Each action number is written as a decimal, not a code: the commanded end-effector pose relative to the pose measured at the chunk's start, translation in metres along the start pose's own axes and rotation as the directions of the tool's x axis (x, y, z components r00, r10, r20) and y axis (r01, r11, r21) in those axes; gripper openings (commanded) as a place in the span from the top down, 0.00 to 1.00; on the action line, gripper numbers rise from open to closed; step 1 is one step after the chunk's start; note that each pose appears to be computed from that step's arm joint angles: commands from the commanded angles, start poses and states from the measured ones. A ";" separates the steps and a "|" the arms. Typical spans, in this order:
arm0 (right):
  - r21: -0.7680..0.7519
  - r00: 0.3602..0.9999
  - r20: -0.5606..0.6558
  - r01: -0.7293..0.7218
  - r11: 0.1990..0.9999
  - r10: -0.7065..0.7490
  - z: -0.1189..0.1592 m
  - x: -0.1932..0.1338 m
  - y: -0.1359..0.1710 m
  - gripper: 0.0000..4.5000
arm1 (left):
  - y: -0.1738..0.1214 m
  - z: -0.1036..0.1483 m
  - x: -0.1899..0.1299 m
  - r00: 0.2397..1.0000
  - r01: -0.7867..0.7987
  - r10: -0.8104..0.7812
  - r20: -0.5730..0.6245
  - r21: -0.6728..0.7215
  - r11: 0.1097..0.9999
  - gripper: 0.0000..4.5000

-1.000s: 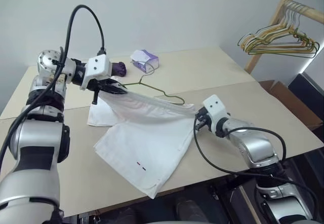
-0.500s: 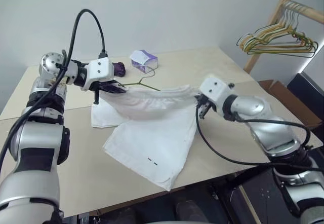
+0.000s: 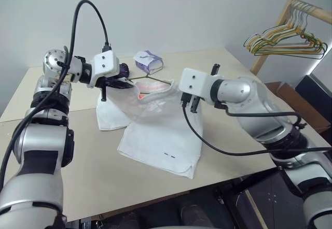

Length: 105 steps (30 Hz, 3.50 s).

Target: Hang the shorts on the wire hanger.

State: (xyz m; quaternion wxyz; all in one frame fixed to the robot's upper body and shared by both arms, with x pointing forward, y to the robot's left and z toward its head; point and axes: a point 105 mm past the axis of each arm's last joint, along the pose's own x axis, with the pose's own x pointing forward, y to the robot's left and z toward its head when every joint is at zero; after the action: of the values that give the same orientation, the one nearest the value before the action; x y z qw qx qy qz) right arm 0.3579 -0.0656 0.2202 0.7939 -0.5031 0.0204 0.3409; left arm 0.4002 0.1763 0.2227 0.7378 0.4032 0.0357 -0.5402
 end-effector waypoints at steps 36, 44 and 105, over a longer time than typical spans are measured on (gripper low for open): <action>0.254 0.963 0.229 -0.202 0.946 0.144 0.009 -0.020 -0.016 0.46 | -0.008 0.012 0.011 0.998 0.029 -0.034 0.058 0.088 0.996 0.99; 0.342 0.946 0.238 -0.295 0.892 0.221 0.004 -0.014 -0.011 0.46 | -0.008 0.017 0.014 0.996 0.026 -0.034 0.081 0.094 0.995 0.99; 0.737 0.751 -0.615 0.656 0.163 -0.241 -0.180 -0.144 -0.019 0.98 | -0.039 0.071 -0.012 0.667 -0.009 0.271 0.694 -0.357 0.934 0.00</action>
State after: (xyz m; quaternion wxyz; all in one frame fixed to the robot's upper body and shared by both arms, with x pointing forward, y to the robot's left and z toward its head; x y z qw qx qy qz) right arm 0.3214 -0.2590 0.1826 0.9721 -0.0027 0.2342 -0.0102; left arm 0.3432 0.1449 0.2347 0.7980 0.0403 -0.1730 -0.5759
